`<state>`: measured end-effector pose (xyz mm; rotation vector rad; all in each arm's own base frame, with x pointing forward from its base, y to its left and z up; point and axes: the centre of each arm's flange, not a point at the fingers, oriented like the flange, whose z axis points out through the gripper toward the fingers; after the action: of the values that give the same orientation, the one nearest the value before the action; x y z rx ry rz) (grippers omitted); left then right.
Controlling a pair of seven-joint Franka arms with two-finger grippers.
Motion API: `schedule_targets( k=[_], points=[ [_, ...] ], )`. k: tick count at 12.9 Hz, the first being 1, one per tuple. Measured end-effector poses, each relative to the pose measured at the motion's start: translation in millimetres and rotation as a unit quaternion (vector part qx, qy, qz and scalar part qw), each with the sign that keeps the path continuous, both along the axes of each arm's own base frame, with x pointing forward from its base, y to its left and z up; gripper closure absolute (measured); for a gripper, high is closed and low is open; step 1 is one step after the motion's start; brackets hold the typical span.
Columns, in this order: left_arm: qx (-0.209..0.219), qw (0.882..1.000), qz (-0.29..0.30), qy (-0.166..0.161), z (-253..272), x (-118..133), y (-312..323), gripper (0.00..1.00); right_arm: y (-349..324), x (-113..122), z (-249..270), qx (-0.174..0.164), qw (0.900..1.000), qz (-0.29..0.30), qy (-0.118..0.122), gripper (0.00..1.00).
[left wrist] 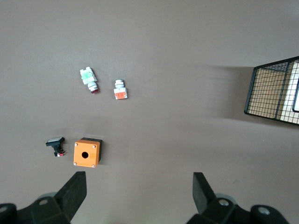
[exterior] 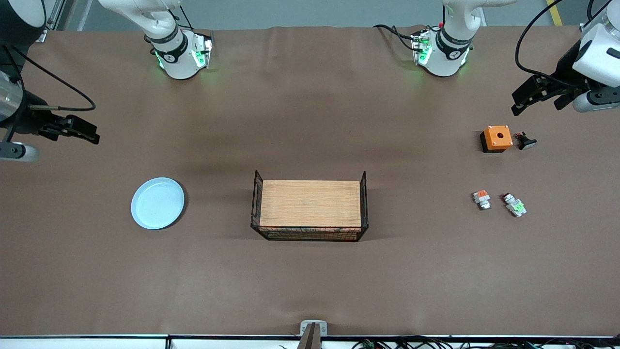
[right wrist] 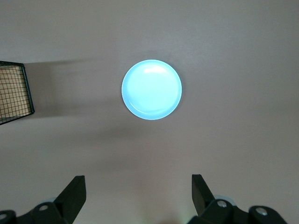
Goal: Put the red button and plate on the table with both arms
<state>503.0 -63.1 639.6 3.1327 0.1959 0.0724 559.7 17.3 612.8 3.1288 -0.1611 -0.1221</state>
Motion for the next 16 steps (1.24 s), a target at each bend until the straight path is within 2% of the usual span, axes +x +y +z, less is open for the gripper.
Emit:
schedule_targets(
  k=[5,16],
  points=[
    [0.000,1.000,0.000,0.000,0,0,0,0.00,-9,-13,19,0.000,1.000,-0.011,-0.016,0.00],
    [0.000,1.000,0.000,0.000,0,0,0,0.00,-21,-11,22,0.000,0.999,-0.023,-0.025,0.00]
  ],
)
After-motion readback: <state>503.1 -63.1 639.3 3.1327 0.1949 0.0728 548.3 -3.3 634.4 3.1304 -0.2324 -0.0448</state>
